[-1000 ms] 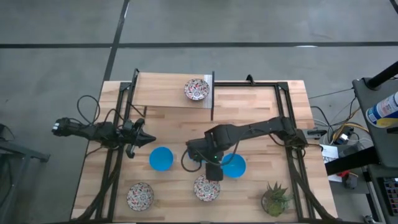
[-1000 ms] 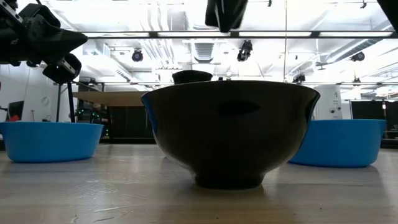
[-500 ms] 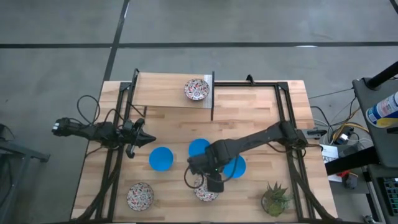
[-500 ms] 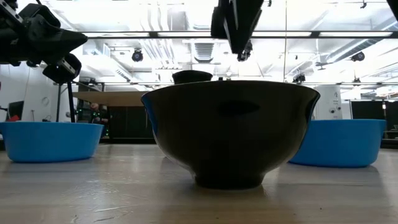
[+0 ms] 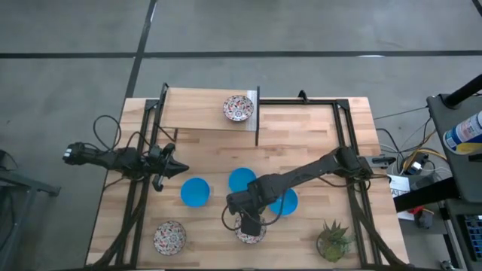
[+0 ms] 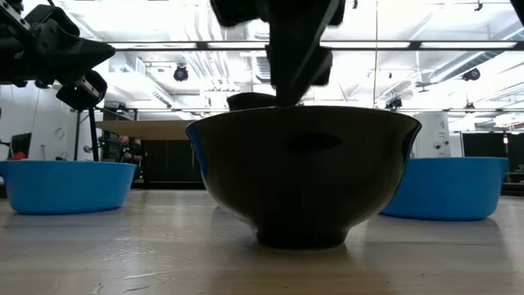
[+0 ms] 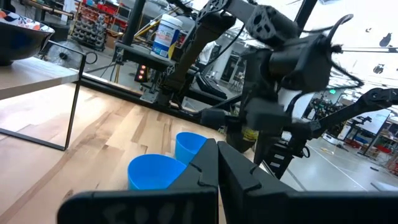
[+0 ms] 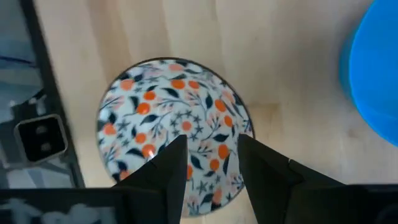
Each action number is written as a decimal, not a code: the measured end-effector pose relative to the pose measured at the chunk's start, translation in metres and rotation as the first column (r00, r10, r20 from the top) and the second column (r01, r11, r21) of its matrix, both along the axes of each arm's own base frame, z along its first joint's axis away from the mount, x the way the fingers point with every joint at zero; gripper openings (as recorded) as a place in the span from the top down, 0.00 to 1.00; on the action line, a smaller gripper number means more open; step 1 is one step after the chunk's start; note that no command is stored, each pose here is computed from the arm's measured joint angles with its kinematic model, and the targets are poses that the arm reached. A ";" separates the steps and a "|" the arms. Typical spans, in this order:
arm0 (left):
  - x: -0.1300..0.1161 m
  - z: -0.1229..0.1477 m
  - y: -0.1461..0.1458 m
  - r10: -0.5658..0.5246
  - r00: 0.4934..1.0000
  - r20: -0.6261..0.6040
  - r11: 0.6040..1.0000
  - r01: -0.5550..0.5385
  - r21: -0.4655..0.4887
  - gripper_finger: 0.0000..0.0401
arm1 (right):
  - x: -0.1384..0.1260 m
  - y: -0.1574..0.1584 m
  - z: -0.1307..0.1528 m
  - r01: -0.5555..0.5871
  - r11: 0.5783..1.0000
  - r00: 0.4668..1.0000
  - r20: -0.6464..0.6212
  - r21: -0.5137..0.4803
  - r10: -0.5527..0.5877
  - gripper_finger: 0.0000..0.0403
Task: Pick & Place Mini bowls
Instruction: Stack the right white patterned bowl on top of the white patterned bowl on the shelf
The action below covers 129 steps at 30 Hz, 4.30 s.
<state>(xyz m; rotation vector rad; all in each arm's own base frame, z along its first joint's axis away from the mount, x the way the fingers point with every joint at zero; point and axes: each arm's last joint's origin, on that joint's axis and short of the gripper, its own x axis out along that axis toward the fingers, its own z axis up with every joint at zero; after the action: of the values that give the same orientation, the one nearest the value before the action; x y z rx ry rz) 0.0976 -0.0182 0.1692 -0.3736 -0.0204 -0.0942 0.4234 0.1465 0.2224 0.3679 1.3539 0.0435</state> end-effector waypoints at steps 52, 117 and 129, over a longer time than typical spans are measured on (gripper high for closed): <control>0.000 0.000 0.000 0.000 1.000 0.000 1.000 0.000 0.000 1.00 | -0.008 -0.007 -0.034 0.150 0.987 0.986 -0.071 -0.048 -0.153 0.76; 0.000 0.000 0.000 0.000 1.000 0.000 1.000 0.000 0.000 1.00 | 0.009 -0.108 0.120 0.621 0.768 0.780 -0.032 0.153 -0.625 0.97; 0.000 0.000 0.000 0.000 1.000 0.000 1.000 0.000 0.000 1.00 | -0.024 -0.180 0.166 0.754 0.617 0.630 0.019 0.224 -0.777 0.97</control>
<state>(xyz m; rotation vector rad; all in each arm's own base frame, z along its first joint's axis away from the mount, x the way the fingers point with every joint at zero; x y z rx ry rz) 0.0976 -0.0182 0.1692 -0.3735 -0.0203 -0.0946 0.3998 -0.0331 0.3881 1.0879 0.9777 -0.5263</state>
